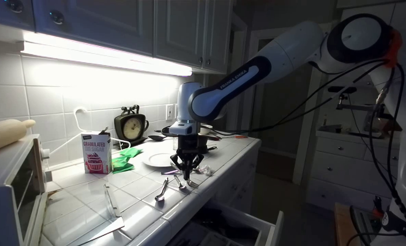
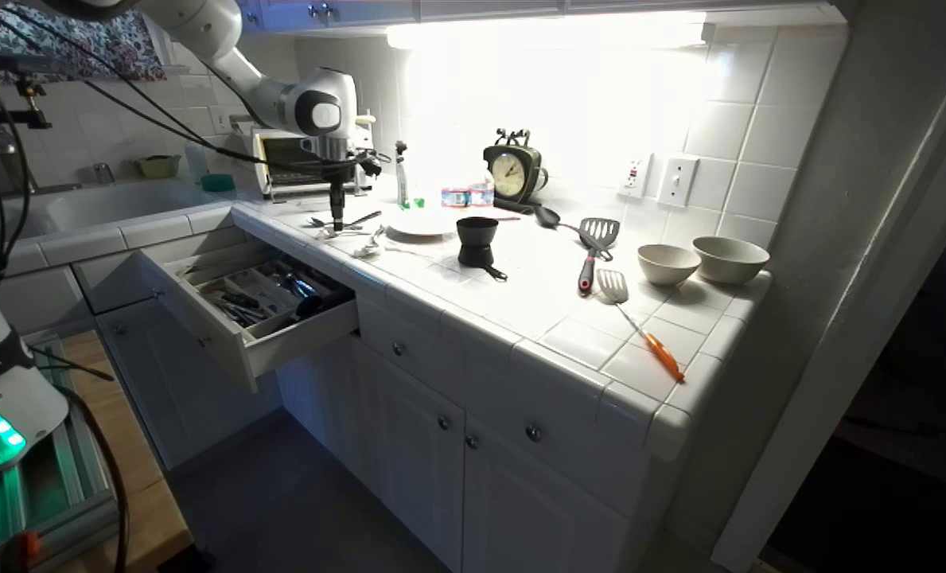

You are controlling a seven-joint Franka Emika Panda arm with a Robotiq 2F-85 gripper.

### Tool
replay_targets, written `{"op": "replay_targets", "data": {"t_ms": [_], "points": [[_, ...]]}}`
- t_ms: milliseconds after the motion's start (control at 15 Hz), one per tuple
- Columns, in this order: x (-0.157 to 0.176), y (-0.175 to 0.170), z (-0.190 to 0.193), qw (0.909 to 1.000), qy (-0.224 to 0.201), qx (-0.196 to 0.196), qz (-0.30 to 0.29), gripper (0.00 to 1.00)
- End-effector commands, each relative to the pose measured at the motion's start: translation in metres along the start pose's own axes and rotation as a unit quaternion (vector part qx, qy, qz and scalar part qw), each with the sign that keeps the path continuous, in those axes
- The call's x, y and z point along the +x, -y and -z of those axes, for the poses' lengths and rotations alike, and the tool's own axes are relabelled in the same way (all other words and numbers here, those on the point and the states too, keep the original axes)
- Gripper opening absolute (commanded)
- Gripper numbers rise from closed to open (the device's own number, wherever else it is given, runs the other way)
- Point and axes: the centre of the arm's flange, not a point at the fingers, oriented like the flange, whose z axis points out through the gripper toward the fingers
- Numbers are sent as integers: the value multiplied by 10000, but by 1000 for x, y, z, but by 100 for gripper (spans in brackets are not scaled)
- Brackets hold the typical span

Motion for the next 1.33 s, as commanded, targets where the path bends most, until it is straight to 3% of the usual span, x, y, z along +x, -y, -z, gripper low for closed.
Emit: {"op": "replay_targets", "data": {"t_ms": [0, 333, 867, 1267], "points": [[0, -1, 0, 10000, 1, -3, 7, 4], [0, -1, 0, 10000, 4, -7, 13, 1], [-9, 1, -7, 9981, -20, 153, 593, 1], [-6, -2, -11, 9917, -94, 289, 1251, 1]]}}
